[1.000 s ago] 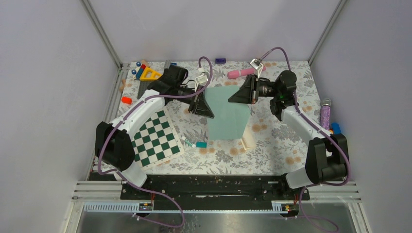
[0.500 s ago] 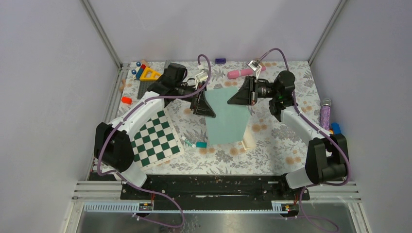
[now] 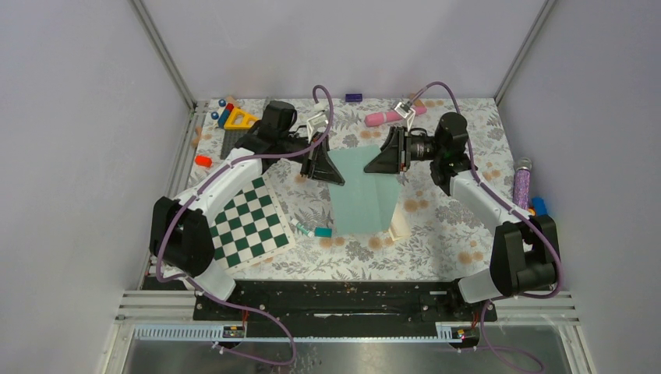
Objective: Place the letter into the envelope and seal it
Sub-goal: Open the envelope.
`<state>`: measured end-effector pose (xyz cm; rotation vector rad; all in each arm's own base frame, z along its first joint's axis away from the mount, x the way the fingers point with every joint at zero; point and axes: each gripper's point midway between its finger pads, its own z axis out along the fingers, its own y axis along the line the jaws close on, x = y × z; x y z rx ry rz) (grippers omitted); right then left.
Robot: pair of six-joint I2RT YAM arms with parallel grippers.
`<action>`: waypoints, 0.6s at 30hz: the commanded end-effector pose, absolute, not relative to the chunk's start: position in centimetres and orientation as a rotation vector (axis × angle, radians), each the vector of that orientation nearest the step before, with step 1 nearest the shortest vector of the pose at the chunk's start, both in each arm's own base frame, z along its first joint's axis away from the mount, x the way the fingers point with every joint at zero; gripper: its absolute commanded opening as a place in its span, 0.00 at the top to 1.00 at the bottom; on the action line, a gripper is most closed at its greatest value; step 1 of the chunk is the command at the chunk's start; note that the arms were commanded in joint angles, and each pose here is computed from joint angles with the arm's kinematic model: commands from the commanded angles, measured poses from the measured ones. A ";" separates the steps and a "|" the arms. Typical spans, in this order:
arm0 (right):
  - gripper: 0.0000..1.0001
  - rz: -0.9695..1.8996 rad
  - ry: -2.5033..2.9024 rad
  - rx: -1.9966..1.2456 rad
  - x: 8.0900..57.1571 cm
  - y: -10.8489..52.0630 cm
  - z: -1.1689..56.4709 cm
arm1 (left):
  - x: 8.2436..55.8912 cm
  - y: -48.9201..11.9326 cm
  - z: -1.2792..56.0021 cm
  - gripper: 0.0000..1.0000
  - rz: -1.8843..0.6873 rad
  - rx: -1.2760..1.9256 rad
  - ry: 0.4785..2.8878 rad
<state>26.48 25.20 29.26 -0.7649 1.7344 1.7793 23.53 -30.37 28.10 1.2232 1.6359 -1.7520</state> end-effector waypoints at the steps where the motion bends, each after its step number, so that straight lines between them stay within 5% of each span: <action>1: 0.57 1.734 1.700 -0.830 26.5 25.5 29.6 | 21.5 -29.6 30.9 1.00 -1.796 1.315 1.464; 18: 0.49 1.711 1.718 -0.838 26.8 26.1 28.8 | 20.1 -29.5 31.1 1.00 -1.858 1.354 1.426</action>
